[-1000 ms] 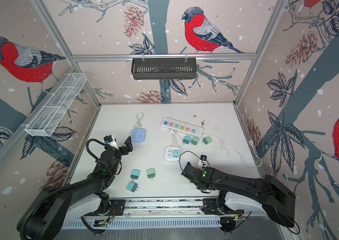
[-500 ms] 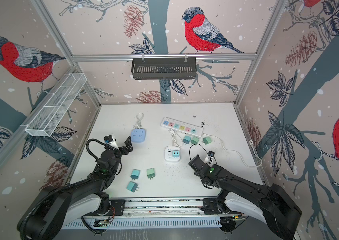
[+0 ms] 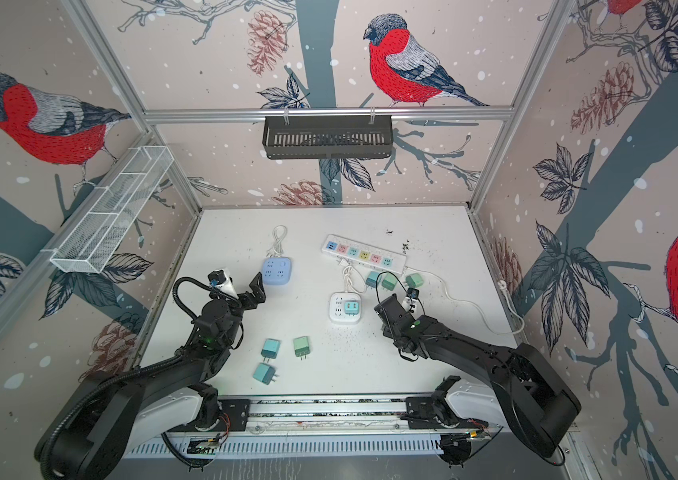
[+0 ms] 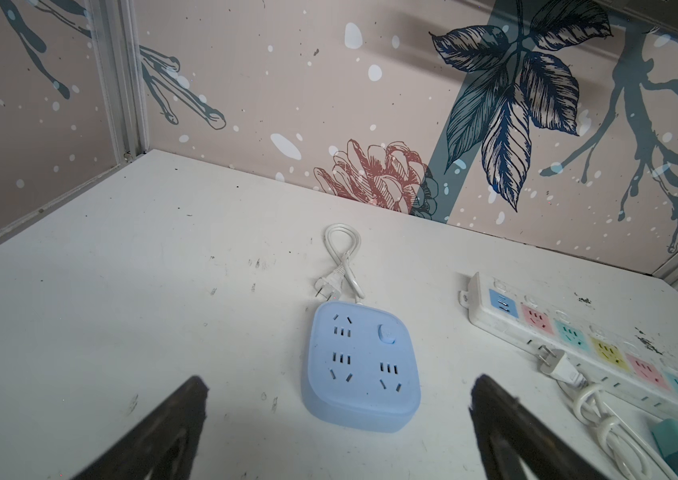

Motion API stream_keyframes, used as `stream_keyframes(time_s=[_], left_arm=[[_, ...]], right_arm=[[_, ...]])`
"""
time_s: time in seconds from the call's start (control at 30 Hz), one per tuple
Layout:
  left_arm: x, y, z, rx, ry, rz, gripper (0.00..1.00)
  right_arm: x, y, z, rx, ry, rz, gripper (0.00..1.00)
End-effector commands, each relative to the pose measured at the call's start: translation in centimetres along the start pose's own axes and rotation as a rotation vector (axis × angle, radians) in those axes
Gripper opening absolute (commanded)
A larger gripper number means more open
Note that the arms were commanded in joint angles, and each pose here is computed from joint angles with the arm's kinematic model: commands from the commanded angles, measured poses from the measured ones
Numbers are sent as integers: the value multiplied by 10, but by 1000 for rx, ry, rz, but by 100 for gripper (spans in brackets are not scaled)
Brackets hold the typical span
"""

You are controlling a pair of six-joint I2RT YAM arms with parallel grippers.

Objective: Insert the plug
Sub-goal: 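Close the right gripper on the pink plug adapter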

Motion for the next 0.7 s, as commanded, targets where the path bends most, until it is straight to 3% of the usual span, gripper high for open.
stream_keyframes(time_s=[0.0, 0.4, 0.67], left_arm=[[1, -2, 9, -20, -47, -15, 98], [1, -3, 9, -20, -44, -15, 98], [1, -3, 9, -19, -45, -17, 98]], right_arm=[[-4, 1, 5, -11, -37, 2, 32], [-32, 25, 9, -57, -95, 147, 63], [-13, 44, -1, -164, -56, 48, 72]])
Point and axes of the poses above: each gripper's point midway between its finger pads, its own x axis out along the fingers, its own y axis along the line the jaws close on, z = x × y, the point moved 10 cm from there along -x, back along the fingers, and after that the axes turned 4 degrees about x, right-handed, at the moved point
